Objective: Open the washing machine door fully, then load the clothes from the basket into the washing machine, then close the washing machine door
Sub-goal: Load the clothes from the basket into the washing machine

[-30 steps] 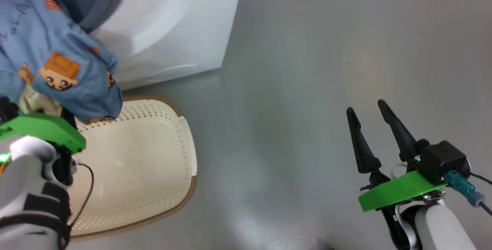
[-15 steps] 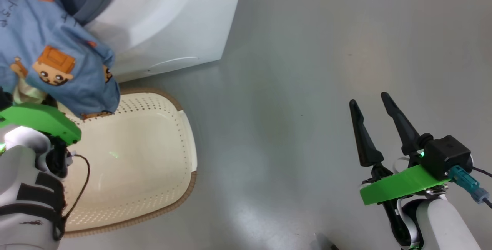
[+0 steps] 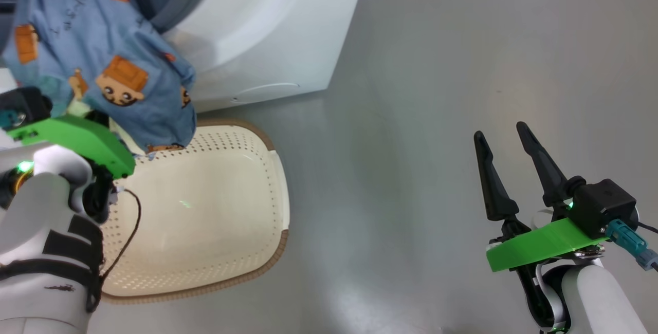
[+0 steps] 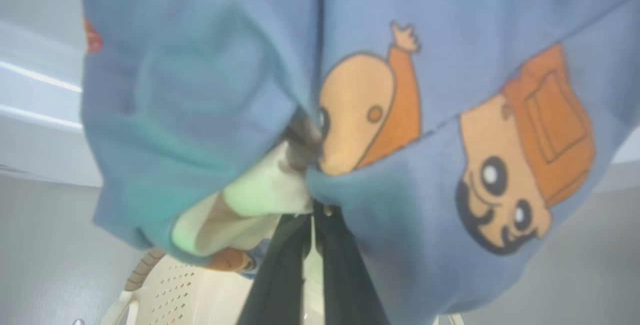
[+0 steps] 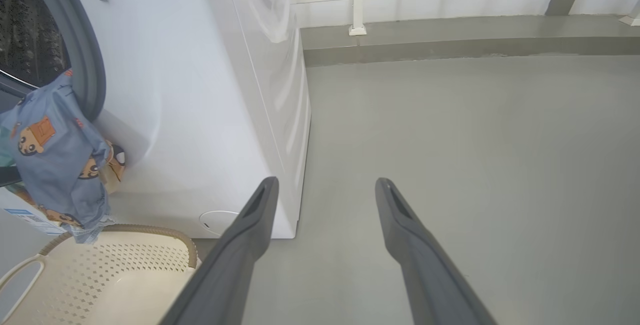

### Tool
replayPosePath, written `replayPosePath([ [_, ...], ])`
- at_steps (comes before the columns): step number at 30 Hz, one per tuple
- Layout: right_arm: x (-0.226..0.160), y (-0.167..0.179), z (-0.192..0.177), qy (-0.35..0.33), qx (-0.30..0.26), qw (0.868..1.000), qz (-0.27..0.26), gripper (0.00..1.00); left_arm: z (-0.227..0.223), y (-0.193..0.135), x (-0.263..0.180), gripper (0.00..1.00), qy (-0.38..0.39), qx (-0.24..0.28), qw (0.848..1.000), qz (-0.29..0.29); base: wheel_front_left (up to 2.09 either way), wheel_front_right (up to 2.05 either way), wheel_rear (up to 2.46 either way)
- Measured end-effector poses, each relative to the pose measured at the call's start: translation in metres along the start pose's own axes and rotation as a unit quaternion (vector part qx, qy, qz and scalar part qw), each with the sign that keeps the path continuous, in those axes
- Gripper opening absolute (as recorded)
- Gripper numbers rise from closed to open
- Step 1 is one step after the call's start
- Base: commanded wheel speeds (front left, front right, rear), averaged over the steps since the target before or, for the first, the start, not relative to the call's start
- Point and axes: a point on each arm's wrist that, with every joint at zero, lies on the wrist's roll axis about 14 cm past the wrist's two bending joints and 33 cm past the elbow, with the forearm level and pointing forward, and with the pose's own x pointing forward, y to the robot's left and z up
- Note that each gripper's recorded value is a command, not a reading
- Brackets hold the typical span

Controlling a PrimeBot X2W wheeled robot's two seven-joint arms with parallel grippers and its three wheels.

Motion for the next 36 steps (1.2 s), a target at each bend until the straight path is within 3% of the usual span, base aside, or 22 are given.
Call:
replayPosePath([
  [7, 0.001, 0.010, 0.008, -0.011, 0.006, 1.000, 0.014, 1.00, 0.038, -0.016, -0.014, 0.00, -0.032, 0.009, 0.999, -0.034, 0.00, 0.00, 0.00],
  [19, -0.003, 0.010, 0.002, -0.010, 0.033, 0.999, 0.012, 1.00, 0.107, -0.011, -0.028, 0.00, -0.070, 0.037, 0.995, -0.053, 0.00, 0.00, 0.00],
  [31, -0.002, -0.008, -0.020, 0.003, 0.057, 0.998, -0.016, 1.00, 0.159, -0.003, -0.003, 0.00, -0.098, 0.053, 0.993, -0.025, 0.00, 0.00, 0.00],
  [36, -0.001, -0.016, -0.035, 0.019, 0.061, 0.998, -0.029, 1.00, 0.178, -0.010, 0.016, 0.00, -0.126, 0.034, 0.991, -0.030, 0.00, 0.00, 0.00],
])
